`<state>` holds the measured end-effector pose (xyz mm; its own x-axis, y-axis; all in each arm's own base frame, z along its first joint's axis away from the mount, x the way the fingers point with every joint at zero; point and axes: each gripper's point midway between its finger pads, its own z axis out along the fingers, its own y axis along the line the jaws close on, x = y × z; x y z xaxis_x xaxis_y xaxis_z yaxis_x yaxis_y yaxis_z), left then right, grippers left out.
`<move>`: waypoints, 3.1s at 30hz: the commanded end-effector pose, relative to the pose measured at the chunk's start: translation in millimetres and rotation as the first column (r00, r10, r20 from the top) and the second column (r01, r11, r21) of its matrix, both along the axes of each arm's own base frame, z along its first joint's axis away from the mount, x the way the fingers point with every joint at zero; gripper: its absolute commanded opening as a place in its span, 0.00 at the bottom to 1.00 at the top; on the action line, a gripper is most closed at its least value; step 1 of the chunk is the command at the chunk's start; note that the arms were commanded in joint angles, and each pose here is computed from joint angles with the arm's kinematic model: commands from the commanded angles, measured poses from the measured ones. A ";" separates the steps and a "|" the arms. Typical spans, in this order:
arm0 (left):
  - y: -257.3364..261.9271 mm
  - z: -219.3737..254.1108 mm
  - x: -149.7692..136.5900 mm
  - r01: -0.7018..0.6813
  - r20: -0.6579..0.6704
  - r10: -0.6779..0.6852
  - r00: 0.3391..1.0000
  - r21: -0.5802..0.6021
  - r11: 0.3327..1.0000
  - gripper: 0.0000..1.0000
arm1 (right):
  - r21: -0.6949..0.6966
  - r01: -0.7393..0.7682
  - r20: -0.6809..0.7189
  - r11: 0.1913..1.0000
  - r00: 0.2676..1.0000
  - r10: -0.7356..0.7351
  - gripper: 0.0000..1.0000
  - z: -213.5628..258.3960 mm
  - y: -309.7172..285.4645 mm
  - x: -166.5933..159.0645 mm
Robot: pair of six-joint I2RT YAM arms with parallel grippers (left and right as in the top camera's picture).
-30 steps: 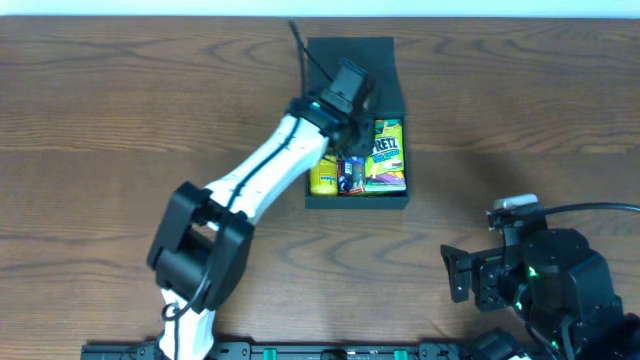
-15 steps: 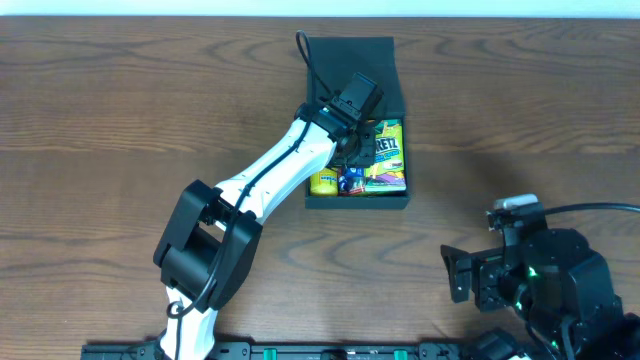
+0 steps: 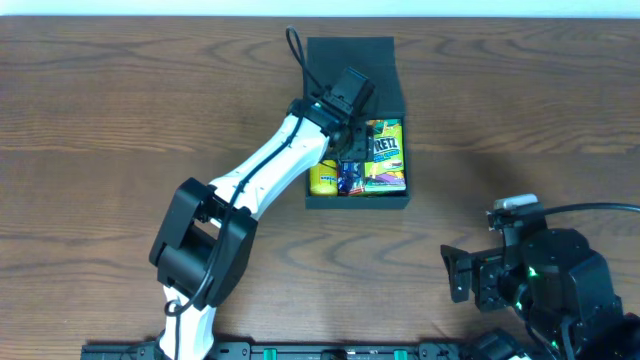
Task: Pack container
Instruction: 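Carry the Eclipse tin into the box and release it, then raise both grippers to the box lid's top edge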
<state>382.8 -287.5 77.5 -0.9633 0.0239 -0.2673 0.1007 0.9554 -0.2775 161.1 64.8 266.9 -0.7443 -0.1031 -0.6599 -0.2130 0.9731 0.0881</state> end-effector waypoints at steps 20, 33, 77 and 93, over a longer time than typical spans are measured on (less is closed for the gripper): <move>225.0 130.5 130.5 -0.448 0.484 0.377 0.789 0.033 0.894 0.90 | -0.006 0.008 0.011 1.000 1.000 -0.008 0.99 2.9 -2.8 0.7; 208.3 73.5 147.4 -0.375 0.404 0.329 0.853 0.038 0.926 0.94 | -0.006 0.008 0.011 1.000 1.000 -0.008 0.99 2.9 -2.8 0.7; 83.9 47.1 178.1 -0.088 0.174 0.187 0.967 -0.460 0.884 0.06 | 0.330 0.296 -0.115 0.896 0.955 -0.273 0.01 -159.0 -29.3 312.1; 108.2 -21.4 176.2 -0.271 -0.018 0.291 0.957 -0.422 0.865 0.05 | 0.456 0.261 -0.262 0.851 0.953 -0.152 0.02 -226.0 -7.8 370.8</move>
<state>555.0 -186.8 69.6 -0.8999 -0.3180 -0.2985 -0.0611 0.7696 -0.6356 518.8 54.0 33.4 -0.8353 0.3625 -0.4134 0.0991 0.8388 0.5353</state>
